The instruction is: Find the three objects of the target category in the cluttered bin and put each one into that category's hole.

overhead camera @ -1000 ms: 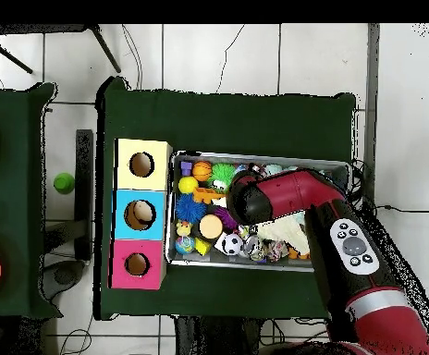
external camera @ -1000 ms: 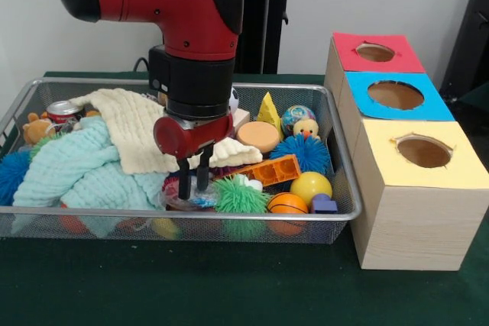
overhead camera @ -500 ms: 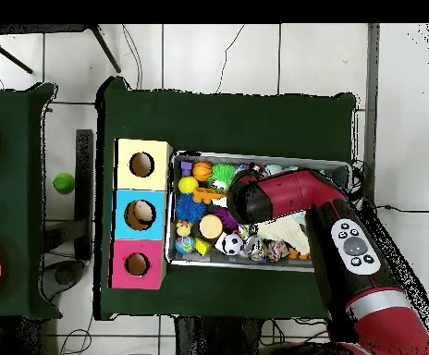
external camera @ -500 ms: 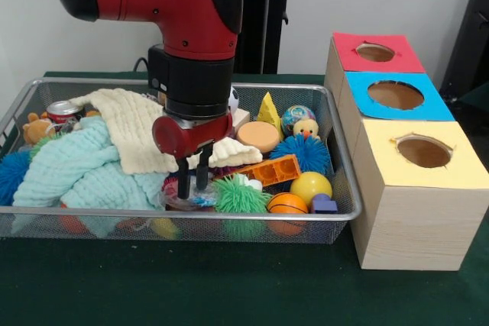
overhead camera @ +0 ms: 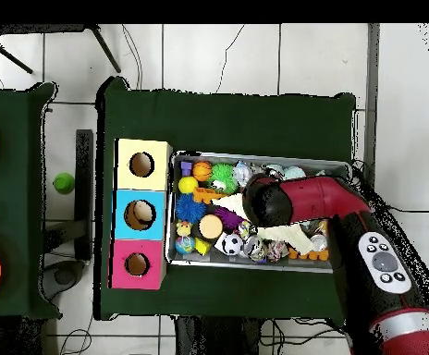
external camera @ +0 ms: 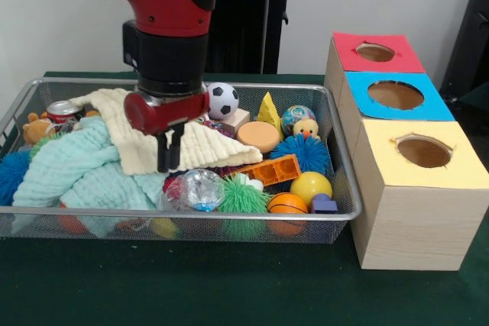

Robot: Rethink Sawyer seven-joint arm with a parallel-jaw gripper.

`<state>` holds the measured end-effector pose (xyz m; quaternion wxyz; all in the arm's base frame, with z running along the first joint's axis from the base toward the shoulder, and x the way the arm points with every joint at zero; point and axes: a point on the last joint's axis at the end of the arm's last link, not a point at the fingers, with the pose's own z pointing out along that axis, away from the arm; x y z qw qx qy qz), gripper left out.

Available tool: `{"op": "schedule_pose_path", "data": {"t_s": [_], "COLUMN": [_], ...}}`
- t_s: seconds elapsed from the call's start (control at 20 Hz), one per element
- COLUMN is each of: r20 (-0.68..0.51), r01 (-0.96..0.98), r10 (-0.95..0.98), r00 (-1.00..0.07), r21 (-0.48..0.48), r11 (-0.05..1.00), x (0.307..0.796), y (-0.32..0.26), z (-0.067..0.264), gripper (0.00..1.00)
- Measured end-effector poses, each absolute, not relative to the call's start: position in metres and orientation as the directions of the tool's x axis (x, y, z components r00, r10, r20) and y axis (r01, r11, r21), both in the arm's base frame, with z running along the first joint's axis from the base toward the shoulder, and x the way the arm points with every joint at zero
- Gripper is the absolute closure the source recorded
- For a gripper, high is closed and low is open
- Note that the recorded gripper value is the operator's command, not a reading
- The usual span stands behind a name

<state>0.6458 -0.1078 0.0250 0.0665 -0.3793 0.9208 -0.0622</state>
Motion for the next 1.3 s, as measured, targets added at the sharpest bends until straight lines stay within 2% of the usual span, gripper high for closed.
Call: {"op": "schedule_pose_path", "data": {"t_s": [0.3,0.6,0.95,1.3], "r20": [-0.037,-0.028,-0.029,-0.049], "r01": [-0.644,-0.623,-0.644,-0.654], "r10": [-0.655,-0.633,-0.654,-0.659], "r00": [-0.755,-0.773,-0.756,-0.75], "r21": [-0.15,-0.155,-0.141,-0.088], "r11": [0.75,0.767,0.752,0.751], "x": [0.628,0.621,0.624,0.626], "y": [-0.144,-0.161,-0.139,-0.109], "z": [0.057,0.072,0.066,0.052], "gripper": [1.0,1.0,1.0,1.0]}}
